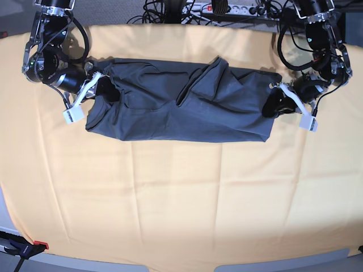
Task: Fold the T-shirt properly
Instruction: 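Grasp the strip end with the right gripper and withdraw the left gripper, then lift the strip end with the right gripper and fold it over the shirt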
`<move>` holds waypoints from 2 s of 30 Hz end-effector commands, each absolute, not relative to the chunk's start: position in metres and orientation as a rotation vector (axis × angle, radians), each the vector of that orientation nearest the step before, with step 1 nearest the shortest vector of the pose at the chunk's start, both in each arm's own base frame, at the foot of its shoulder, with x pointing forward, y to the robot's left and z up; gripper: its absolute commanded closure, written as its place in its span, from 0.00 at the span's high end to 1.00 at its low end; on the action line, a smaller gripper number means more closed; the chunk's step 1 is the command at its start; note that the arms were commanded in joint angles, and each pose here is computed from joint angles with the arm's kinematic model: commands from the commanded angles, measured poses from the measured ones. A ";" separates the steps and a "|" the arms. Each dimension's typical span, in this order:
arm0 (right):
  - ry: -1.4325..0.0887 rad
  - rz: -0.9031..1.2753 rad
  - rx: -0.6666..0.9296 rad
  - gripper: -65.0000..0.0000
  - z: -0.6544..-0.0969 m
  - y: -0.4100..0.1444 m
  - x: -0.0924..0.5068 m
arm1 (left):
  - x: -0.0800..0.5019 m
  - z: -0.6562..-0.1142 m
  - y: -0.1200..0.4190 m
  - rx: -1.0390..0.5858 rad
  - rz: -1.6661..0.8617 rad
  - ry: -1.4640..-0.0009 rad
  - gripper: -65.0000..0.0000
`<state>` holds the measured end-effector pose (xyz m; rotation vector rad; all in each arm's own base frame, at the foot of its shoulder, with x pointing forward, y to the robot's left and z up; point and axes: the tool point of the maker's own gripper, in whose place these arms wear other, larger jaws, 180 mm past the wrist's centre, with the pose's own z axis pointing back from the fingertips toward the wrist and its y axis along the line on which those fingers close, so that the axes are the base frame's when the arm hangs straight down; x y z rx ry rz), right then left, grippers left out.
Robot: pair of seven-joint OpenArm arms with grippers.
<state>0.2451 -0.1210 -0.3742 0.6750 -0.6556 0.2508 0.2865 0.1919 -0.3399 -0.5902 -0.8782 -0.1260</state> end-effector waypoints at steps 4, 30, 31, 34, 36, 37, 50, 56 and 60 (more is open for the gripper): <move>-0.744 0.294 0.660 0.00 -0.349 -0.128 0.271 | 0.295 -0.317 0.191 -0.643 -0.126 -0.955 0.00; -0.958 0.434 0.705 0.00 -0.231 -0.184 0.302 | 0.288 -0.243 0.265 -0.629 -0.016 -1.167 0.00; -0.978 0.441 0.722 0.00 -0.228 -0.175 0.302 | 0.288 -0.243 0.265 -0.630 -0.015 -1.169 0.00; -1.036 0.469 0.765 0.00 -0.216 -0.149 0.299 | 0.288 -0.243 0.265 -0.629 -0.015 -1.167 0.00; -1.065 0.496 0.798 0.00 -0.209 -0.130 0.296 | 0.288 -0.243 0.265 -0.629 -0.015 -1.167 0.00; -1.069 0.508 0.821 0.00 -0.208 -0.119 0.294 | 0.288 -0.243 0.265 -0.630 -0.015 -1.167 0.00; -0.915 0.696 0.985 0.00 -0.236 0.011 0.274 | 0.288 -0.243 0.265 -0.629 -0.015 -1.166 0.00; -0.986 0.729 0.875 0.00 -0.249 0.043 0.288 | 0.287 -0.244 0.265 -0.627 -0.014 -1.163 0.00; -0.997 0.786 0.918 0.37 -0.249 0.071 0.281 | 0.287 -0.244 0.265 -0.627 -0.014 -1.163 0.00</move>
